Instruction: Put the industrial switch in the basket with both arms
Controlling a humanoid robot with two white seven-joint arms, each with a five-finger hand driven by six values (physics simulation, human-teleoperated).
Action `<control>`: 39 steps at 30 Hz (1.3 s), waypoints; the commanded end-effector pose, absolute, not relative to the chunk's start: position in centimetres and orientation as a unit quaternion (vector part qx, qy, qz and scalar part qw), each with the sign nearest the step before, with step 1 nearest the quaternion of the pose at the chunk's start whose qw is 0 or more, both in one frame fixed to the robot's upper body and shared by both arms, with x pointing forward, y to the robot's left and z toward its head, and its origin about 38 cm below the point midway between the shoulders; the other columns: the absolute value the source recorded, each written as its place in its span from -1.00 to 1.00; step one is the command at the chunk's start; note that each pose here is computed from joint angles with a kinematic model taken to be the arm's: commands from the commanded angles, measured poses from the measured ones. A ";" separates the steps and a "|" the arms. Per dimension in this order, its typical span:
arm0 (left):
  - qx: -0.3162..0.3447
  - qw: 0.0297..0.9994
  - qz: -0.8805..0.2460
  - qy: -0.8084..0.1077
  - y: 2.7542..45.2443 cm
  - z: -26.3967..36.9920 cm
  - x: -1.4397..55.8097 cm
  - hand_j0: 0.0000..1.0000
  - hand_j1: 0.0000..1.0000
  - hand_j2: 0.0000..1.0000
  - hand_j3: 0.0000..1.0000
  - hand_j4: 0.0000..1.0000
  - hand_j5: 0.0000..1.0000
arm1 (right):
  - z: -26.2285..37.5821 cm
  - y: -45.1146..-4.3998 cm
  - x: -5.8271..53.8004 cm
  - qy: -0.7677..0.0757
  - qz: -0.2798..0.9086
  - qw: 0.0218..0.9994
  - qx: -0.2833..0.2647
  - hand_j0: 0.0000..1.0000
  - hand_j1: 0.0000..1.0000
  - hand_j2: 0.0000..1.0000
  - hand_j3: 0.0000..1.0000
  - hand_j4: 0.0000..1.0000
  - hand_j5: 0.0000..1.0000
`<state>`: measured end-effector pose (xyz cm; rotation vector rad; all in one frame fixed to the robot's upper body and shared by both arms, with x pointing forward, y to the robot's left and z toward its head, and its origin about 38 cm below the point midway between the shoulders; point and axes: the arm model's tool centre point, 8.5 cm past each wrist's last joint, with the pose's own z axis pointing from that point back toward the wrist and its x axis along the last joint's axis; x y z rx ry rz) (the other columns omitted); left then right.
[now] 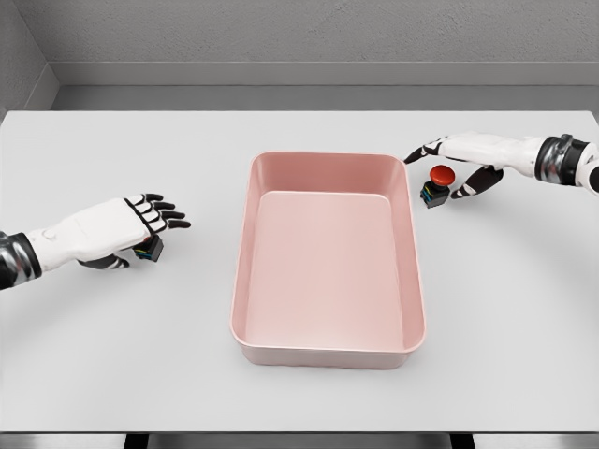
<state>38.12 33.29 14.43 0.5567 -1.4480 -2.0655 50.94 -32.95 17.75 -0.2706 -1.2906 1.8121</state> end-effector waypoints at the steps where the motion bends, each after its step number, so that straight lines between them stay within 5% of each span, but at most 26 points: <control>1: 0.206 0.278 -0.766 -0.542 33.3 14.5 38.1 0.57 0.57 0.57 0.57 0.57 0.57 | 17.8 -33.0 51.0 -0.520 0.725 0.437 -0.108 0.72 0.72 0.72 0.72 0.72 0.72; 2: 0.207 0.278 -0.765 -0.542 33.4 14.5 38.1 0.31 0.31 0.31 0.31 0.31 0.31 | 17.7 -32.9 50.9 -0.519 0.727 0.436 -0.107 0.72 0.72 0.72 0.72 0.72 0.72; 4: 0.206 0.278 -0.766 -0.542 33.4 14.5 38.1 0.20 0.20 0.20 0.20 0.20 0.20 | 17.5 -32.8 50.8 -0.516 0.730 0.436 -0.105 0.72 0.72 0.72 0.72 0.72 0.72; 17: 0.200 0.245 -0.757 -0.572 31.5 16.9 37.5 0.03 0.03 0.03 0.03 0.03 0.03 | 17.4 -32.8 50.7 -0.512 0.733 0.436 -0.104 0.50 0.50 0.50 0.50 0.50 0.50; 22: 0.193 0.227 -0.757 -0.581 30.9 18.5 36.8 -0.23 -0.23 -0.23 -0.23 -0.23 -0.23 | 17.1 -32.8 50.7 -0.508 0.736 0.435 -0.102 0.38 0.38 0.38 0.38 0.38 0.38; 28: 0.191 0.202 -0.750 -0.600 29.6 20.3 36.5 -0.28 -0.28 -0.28 -0.28 -0.28 -0.28 | 17.1 -32.8 50.6 -0.507 0.737 0.436 -0.101 0.20 0.20 0.20 0.20 0.20 0.20; 31: 0.192 0.181 -0.745 -0.612 28.8 22.0 36.3 -0.32 -0.32 -0.32 -0.32 -0.32 -0.32 | 17.1 -33.1 50.6 -0.507 0.735 0.438 -0.103 -0.05 -0.05 -0.05 -0.05 -0.05 -0.05; 39: 0.216 0.146 -0.730 -0.632 27.8 25.6 37.5 -0.33 -0.33 -0.33 -0.33 -0.33 -0.33 | 17.1 -33.7 50.7 -0.504 0.732 0.445 -0.108 -0.05 -0.05 -0.05 -0.05 -0.05 -0.05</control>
